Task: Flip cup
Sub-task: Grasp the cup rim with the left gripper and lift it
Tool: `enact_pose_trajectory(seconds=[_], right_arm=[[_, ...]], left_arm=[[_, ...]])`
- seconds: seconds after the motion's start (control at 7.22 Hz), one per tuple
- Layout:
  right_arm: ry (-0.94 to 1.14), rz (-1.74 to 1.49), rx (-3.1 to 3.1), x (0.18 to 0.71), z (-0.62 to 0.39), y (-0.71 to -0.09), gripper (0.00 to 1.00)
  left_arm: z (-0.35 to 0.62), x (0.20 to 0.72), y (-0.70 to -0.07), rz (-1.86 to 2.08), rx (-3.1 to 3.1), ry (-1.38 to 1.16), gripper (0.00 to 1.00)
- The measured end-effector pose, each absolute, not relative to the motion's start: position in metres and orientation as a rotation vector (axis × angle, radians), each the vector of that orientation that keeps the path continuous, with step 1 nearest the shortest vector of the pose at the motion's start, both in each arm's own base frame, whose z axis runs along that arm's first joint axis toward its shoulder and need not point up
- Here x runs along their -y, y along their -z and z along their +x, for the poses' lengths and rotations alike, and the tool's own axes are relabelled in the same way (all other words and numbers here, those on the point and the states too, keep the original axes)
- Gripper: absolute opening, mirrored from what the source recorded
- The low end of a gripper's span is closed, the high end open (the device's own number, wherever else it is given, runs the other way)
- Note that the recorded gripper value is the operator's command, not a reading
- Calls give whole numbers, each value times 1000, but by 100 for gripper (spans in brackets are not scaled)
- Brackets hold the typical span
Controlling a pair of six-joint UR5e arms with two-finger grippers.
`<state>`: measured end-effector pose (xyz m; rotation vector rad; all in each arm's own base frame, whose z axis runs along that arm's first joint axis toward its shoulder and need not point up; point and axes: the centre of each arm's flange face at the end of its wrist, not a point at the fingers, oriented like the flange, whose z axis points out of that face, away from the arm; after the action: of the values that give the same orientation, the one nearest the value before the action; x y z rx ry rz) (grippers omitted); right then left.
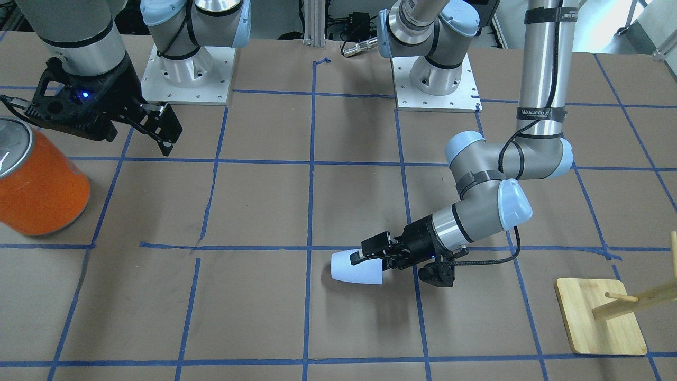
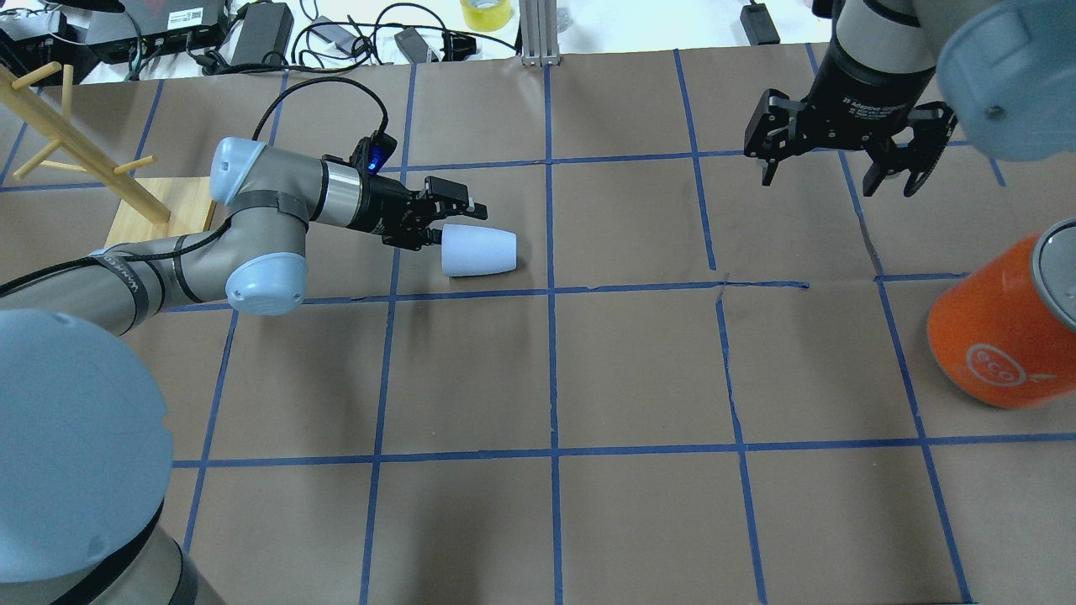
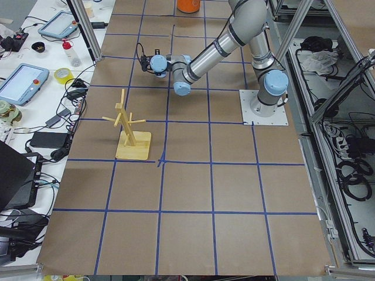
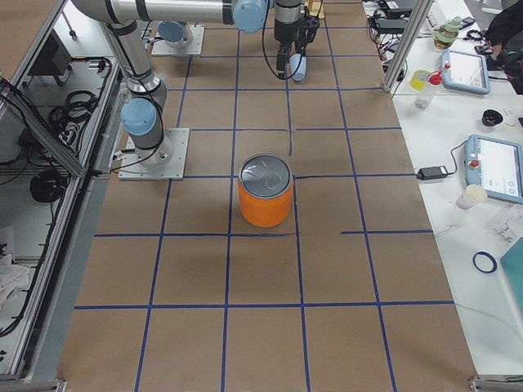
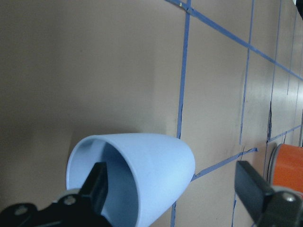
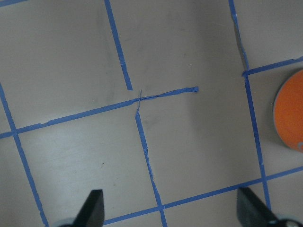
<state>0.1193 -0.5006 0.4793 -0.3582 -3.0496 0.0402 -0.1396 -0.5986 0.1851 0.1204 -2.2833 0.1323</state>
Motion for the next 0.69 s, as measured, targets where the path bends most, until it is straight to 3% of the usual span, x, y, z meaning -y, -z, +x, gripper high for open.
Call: enact_pose_trajectory(seconds=[0.28, 0.55, 0.69], right_arm=[[-40, -356, 3049, 501, 119, -478, 100], [-38, -356, 3049, 500, 119, -477, 100], [-36, -356, 3049, 500, 119, -476, 100]], left_arm=[[-141, 600, -189, 103, 2283, -167, 30], [-141, 601, -192, 107, 2280, -181, 8], [-141, 601, -195, 115, 2277, -185, 4]])
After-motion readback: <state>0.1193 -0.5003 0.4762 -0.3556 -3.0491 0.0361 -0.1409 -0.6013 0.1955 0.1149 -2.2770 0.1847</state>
